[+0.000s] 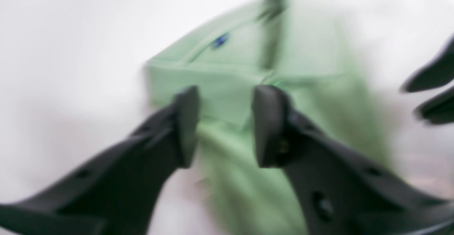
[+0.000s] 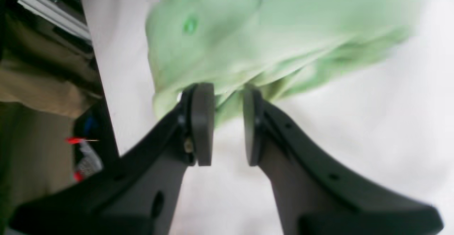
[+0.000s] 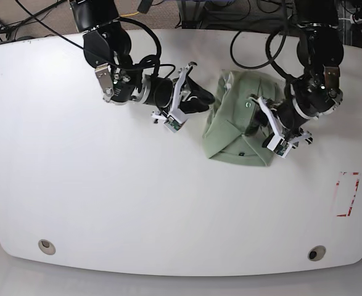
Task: Fold the T-shirt properly
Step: 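Grasp the folded shirt with the left gripper and carry it to the table edge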
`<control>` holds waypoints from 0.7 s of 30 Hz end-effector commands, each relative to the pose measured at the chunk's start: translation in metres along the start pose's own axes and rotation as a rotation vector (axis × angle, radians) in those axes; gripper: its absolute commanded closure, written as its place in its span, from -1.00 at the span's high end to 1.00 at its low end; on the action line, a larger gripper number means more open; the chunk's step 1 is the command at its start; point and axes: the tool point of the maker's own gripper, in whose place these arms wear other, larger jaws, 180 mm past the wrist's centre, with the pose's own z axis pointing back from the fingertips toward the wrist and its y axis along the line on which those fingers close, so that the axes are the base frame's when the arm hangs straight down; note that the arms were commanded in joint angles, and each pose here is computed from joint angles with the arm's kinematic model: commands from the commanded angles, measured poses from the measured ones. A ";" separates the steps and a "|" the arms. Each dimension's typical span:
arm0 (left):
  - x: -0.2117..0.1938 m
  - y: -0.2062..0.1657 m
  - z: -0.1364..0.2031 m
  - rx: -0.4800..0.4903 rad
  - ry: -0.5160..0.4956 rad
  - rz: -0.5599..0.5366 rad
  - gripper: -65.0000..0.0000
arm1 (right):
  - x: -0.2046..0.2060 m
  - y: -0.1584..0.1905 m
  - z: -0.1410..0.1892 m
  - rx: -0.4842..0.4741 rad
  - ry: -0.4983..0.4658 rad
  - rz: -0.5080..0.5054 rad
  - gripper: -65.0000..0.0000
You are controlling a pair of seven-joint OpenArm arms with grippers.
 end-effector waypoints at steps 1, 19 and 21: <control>0.016 -0.003 -0.007 0.048 -0.059 0.118 0.08 | 0.012 -0.010 0.011 -0.024 -0.029 0.026 -0.59; -0.111 0.009 -0.032 0.154 0.193 0.372 0.18 | 0.018 -0.032 0.040 -0.100 -0.070 0.001 -0.59; -0.121 0.044 -0.014 0.234 0.201 0.382 0.18 | 0.023 -0.030 0.047 -0.086 -0.089 0.004 -0.59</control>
